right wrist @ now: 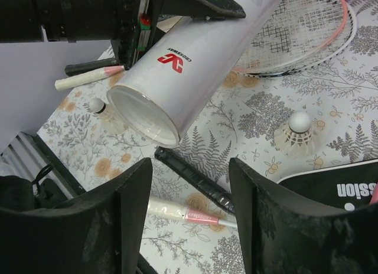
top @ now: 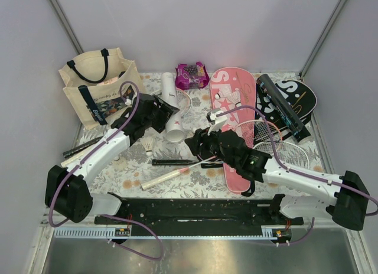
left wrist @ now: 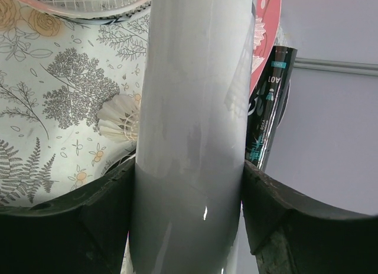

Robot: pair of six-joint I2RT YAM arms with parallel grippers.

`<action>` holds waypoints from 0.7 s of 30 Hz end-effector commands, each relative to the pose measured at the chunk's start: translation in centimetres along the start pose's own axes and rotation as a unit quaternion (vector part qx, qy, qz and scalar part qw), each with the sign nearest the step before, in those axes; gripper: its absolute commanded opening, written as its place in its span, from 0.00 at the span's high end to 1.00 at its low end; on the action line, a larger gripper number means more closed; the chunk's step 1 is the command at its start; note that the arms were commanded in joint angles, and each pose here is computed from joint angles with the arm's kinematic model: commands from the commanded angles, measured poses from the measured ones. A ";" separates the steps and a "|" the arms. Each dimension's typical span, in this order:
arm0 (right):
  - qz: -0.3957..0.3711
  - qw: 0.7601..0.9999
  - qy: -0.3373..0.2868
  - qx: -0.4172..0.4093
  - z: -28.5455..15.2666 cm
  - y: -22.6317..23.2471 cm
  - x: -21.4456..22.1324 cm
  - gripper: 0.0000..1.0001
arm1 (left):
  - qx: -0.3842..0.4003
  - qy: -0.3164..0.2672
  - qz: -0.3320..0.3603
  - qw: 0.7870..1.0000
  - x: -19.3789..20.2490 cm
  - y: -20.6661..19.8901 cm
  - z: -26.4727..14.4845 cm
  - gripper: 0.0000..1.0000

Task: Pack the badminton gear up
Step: Open the lid of the shuttle tube.

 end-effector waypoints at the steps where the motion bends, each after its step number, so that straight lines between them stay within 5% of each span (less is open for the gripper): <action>1: -0.014 0.998 -0.065 -0.007 0.9 1.4 -3.0 0.37 | 0.066 -0.023 -0.028 0.997 -1.3 -3.4 -1.0 0.57; 21: -0.030 0.995 -0.085 0.037 3.9 0.2 -2.3 0.57 | 0.108 0.000 -0.056 0.993 0.1 -4.2 -2.4 0.57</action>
Point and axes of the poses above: each gripper's point midway between its finger pads, its own z axis out along the fingers, its own y axis along the line the jaws close on, x = y × z, the point moved 1 cm from there along -z, back along the fingers, and after that the axes turned 4 degrees about z, right-handed, at the moved point
